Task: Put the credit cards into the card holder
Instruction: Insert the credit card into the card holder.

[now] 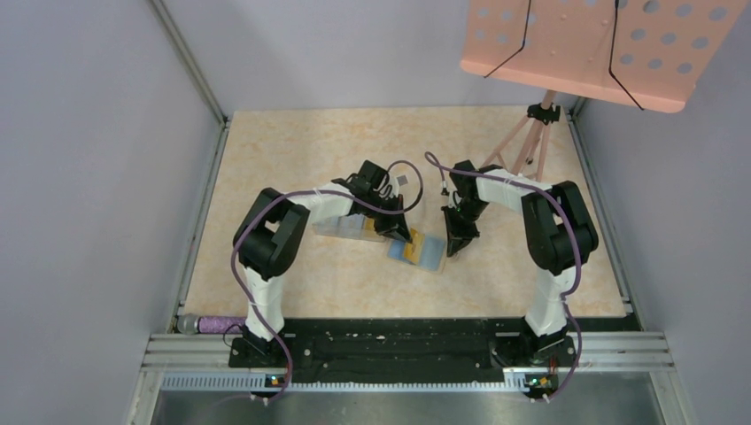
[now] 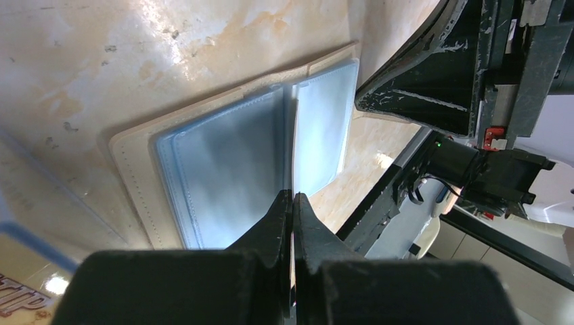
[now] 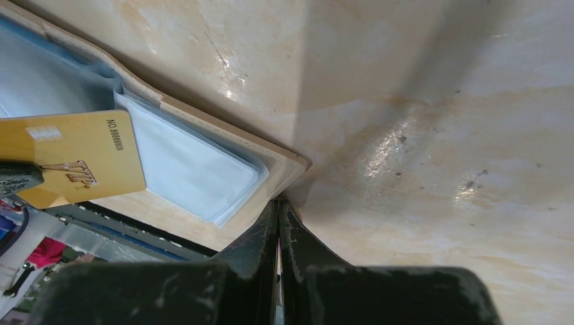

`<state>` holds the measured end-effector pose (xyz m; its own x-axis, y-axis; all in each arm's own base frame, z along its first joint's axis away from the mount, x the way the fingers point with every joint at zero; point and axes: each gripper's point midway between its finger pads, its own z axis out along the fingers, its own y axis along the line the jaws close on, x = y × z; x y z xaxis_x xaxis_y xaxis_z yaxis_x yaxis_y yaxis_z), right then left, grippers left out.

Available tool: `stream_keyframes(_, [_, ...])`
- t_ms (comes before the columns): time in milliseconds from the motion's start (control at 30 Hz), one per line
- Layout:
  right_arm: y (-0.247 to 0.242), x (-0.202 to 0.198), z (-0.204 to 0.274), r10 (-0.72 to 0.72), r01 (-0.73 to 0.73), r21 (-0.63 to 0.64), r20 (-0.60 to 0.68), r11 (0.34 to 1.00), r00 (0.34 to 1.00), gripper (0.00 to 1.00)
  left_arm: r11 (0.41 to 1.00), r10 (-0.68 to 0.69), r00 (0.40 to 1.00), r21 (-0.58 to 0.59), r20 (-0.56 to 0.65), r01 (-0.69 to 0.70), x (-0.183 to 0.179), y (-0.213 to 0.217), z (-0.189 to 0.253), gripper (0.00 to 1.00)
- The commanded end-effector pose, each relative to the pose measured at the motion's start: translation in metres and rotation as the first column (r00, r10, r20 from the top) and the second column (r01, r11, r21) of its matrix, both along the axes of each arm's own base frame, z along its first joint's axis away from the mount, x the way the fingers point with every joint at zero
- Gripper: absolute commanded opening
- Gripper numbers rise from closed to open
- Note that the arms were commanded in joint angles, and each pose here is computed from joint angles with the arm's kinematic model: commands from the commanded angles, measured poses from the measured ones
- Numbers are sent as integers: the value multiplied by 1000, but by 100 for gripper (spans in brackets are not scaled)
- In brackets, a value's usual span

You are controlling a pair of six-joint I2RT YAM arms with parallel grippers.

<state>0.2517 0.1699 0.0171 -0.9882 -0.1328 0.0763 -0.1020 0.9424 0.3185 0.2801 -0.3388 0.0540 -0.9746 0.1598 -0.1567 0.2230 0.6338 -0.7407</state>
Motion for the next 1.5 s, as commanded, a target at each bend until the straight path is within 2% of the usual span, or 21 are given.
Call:
stream_keyframes(0, [-6, -3, -11, 13, -13, -25, -17, 1000, 1000, 0, 999, -27, 999, -30, 36, 28, 6, -12, 8, 0])
stream_keyframes(467, [-6, -6, -17, 22, -22, -17, -30, 1000, 999, 0, 994, -72, 997, -83, 2, 71, -2, -22, 8, 0])
stream_keyframes(800, [-5, -7, -16, 28, -28, -9, -32, 1000, 999, 0, 999, 8, 995, -49, 95, -3, 20, -3, 27, 0])
stream_keyframes(1033, [-5, -8, -16, 29, -29, -6, -34, 1000, 999, 0, 997, 48, 994, -72, 95, -41, 35, 10, 31, 0])
stream_keyframes(1467, [-4, -9, -18, 32, -32, -2, -42, 999, 999, 0, 996, 27, 997, -88, 73, -20, 29, -1, 25, 0])
